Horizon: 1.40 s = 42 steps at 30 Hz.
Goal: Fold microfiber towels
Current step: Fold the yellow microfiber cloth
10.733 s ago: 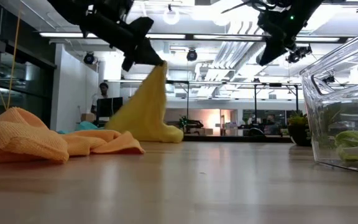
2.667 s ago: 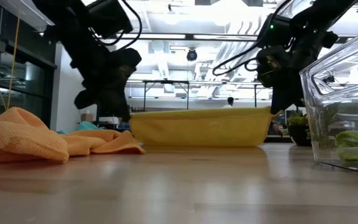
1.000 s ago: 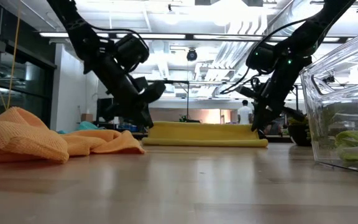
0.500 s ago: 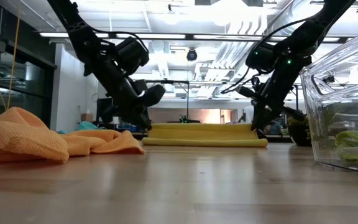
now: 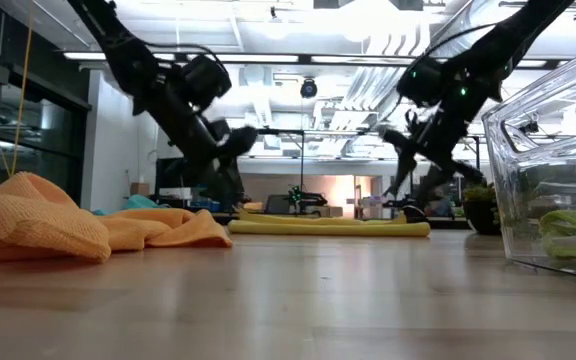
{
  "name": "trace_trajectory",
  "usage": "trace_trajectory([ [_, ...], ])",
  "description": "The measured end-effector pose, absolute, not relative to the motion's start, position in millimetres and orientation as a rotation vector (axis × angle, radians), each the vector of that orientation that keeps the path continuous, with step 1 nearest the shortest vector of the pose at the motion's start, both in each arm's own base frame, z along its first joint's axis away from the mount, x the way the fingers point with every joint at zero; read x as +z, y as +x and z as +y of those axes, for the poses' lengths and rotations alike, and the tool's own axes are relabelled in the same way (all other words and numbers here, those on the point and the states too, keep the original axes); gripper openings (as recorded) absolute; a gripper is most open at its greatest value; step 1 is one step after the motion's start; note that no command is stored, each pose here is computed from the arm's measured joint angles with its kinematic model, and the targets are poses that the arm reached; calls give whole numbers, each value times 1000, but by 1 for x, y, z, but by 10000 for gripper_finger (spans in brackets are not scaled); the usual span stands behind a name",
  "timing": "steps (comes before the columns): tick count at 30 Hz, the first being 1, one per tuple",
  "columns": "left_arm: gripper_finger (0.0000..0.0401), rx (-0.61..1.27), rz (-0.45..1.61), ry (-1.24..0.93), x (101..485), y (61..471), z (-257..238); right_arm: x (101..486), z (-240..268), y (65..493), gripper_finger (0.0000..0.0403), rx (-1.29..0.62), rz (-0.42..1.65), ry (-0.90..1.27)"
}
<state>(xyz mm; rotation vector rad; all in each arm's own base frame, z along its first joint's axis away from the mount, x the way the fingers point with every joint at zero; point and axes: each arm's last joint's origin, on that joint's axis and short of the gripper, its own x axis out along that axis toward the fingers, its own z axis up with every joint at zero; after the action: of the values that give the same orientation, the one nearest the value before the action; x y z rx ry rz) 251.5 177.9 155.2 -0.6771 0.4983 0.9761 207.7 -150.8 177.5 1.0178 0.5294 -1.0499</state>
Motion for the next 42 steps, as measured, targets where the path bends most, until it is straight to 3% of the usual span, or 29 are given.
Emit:
trace_trajectory([
  [5, 149, 881, 405, -615, 190, 244, 176, 208, -148, 207, 180, -901, 498, 882],
  [9, 134, 689, 407, -594, 196, 251, 167, 206, -143, 203, 168, -829, 588, 896],
  [12, 84, 640, 445, -596, 185, 264, 157, 196, -142, 205, 120, -785, 667, 924],
  [15, 17, 620, 477, -644, 164, 278, 147, 185, -144, 210, 34, -764, 715, 950],
  [17, 12, 605, 453, -698, 153, 290, 141, 176, -146, 212, 13, -782, 739, 955],
  [26, 2, 630, 404, -882, 110, 315, 124, 154, -158, 214, 5, -877, 770, 1017],
  [33, 0, 655, 414, -896, 105, 314, 125, 140, -164, 222, 1, -896, 746, 1057],
  [42, 0, 649, 436, -892, 103, 315, 120, 137, -184, 226, 0, -1056, 507, 1135],
])
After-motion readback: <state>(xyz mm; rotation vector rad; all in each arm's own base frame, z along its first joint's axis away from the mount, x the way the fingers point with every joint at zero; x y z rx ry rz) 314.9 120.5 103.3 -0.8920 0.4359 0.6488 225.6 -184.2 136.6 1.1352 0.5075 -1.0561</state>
